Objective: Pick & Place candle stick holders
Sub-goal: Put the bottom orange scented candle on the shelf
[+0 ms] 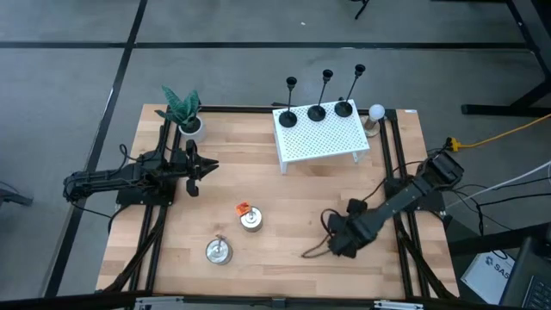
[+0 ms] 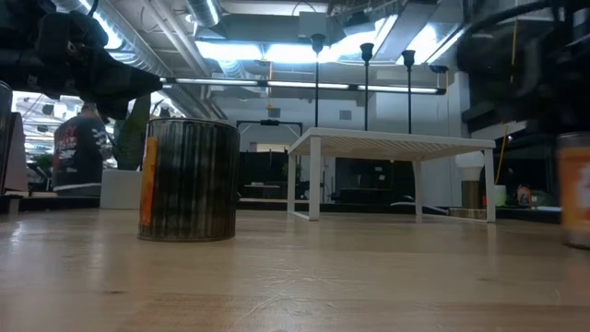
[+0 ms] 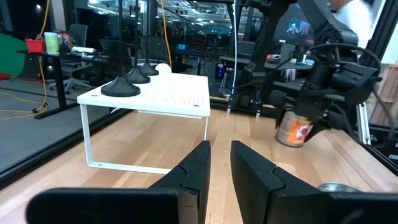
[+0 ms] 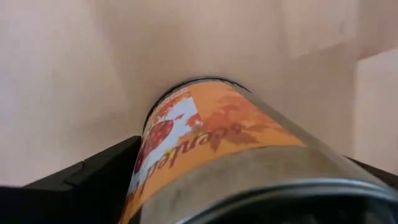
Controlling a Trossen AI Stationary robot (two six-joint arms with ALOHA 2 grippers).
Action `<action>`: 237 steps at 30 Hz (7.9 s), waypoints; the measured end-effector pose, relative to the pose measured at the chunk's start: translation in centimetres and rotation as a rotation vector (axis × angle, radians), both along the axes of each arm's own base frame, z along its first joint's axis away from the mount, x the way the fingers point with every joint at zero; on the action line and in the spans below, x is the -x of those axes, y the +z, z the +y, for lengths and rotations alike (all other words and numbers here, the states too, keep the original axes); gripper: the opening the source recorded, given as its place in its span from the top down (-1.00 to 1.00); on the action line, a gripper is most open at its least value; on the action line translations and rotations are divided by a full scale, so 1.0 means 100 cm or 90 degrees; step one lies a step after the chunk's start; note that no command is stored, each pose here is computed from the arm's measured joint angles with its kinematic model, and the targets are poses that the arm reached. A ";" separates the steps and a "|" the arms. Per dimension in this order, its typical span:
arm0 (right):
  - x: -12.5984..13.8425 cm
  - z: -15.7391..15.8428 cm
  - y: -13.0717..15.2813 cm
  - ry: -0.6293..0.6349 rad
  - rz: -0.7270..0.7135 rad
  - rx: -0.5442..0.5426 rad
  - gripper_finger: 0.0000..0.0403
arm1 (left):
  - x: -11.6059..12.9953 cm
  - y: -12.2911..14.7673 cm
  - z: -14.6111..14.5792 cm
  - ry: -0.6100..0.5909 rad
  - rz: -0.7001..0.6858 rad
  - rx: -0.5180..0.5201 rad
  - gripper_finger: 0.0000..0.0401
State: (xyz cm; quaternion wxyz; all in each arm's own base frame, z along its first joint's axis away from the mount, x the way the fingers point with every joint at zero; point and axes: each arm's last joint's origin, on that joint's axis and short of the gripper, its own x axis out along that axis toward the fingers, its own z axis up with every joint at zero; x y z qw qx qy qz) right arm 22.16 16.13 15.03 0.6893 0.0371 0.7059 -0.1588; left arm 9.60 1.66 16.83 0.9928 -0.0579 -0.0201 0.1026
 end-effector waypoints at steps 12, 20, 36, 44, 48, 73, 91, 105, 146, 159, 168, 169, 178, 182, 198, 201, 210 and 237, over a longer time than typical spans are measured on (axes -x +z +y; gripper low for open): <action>-0.040 -0.055 0.000 -0.051 -0.048 -0.006 -0.98 | 0.000 0.000 0.000 0.000 0.000 0.000 0.71; -0.056 -0.085 0.000 -0.044 -0.070 -0.010 -0.98 | 0.000 0.000 0.000 0.000 0.000 0.000 0.71; -0.067 -0.100 0.000 -0.038 -0.107 -0.019 -0.98 | 0.000 0.000 0.000 0.000 0.000 0.000 0.71; -0.068 -0.100 0.000 -0.003 -0.109 -0.020 -0.98 | 0.000 0.000 0.000 0.000 0.000 0.000 0.71; -0.069 -0.099 0.000 -0.003 -0.115 -0.023 -0.98 | 0.000 0.000 0.000 0.000 0.000 0.000 0.71; -0.072 -0.098 0.001 -0.003 -0.139 -0.029 -0.98 | 0.000 0.000 0.000 0.000 0.000 0.000 0.71; -0.086 -0.095 0.004 -0.003 -0.229 -0.050 -0.98 | 0.000 0.000 0.000 0.000 0.000 0.000 0.71; -0.082 -0.091 0.003 0.090 -0.184 -0.142 -0.98 | 0.000 0.000 0.000 0.000 0.000 0.000 0.71; -0.077 -0.091 0.002 0.053 -0.150 -0.156 -0.98 | 0.000 0.000 0.000 0.000 0.000 0.000 0.71; -0.067 -0.091 0.001 0.049 -0.074 -0.200 -0.98 | 0.000 0.000 0.000 0.000 0.000 0.000 0.71; -0.067 -0.092 0.001 0.083 -0.078 -0.183 -0.98 | 0.000 0.000 0.000 0.000 0.000 0.000 0.71; -0.067 -0.092 0.001 0.083 -0.078 -0.182 -0.98 | 0.000 0.000 0.000 0.000 0.000 0.000 0.71; -0.067 -0.092 0.001 0.075 -0.078 -0.181 -0.98 | 0.000 0.000 0.000 0.000 0.000 0.000 0.71; -0.067 -0.092 0.001 0.063 -0.077 -0.180 -0.98 | 0.000 0.000 0.000 0.000 0.000 0.000 0.71; -0.067 -0.094 0.000 0.062 -0.082 -0.135 -0.98 | 0.000 0.000 0.000 0.000 0.000 0.000 0.71; -0.067 -0.094 0.000 0.062 -0.082 -0.135 -0.98 | 0.000 0.000 0.000 0.000 0.000 0.000 0.71; -0.067 -0.094 0.000 0.045 -0.081 -0.135 -0.96 | 0.000 0.000 0.000 0.000 0.000 0.000 0.71; -0.076 -0.091 0.037 0.122 -0.029 -0.147 -0.75 | 0.000 0.000 0.000 0.000 0.000 0.000 0.71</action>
